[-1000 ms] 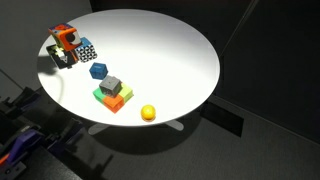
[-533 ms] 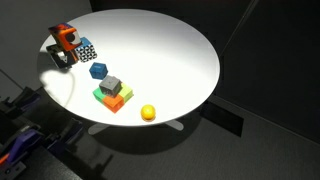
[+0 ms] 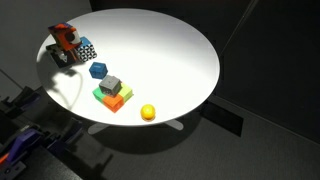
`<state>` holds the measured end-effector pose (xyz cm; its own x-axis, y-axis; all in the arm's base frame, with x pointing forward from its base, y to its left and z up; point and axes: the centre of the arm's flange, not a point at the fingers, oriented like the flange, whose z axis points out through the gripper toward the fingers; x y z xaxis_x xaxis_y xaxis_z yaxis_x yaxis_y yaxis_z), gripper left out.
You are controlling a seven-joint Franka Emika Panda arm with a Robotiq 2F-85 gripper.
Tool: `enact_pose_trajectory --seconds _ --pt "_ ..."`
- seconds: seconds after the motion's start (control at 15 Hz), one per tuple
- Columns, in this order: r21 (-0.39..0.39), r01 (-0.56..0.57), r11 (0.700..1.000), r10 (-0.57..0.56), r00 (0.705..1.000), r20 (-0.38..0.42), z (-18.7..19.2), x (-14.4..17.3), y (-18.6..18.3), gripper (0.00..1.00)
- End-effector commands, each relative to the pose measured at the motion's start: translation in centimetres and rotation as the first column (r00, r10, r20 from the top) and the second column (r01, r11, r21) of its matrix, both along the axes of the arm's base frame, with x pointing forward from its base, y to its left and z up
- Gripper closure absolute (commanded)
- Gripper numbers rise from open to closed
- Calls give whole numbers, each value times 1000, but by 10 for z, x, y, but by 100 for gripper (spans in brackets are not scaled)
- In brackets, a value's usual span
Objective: Put the gray block on the blue block
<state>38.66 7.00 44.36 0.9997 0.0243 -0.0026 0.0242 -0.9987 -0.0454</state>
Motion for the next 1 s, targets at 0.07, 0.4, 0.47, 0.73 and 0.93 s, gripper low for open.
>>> enact_pose_trajectory --seconds 0.07,0.4,0.47,0.73,0.93 --pt "-29 84 996 -85 995 -48 -25 18 -2 0" --pt "-39 158 987 -160 985 -71 -46 23 -11 0" --pt "-41 169 985 -172 982 -73 -49 24 -14 0" --pt "-52 210 976 -213 974 -81 -58 26 -34 0" --pt "-66 179 982 -185 978 -92 -63 27 -55 0"
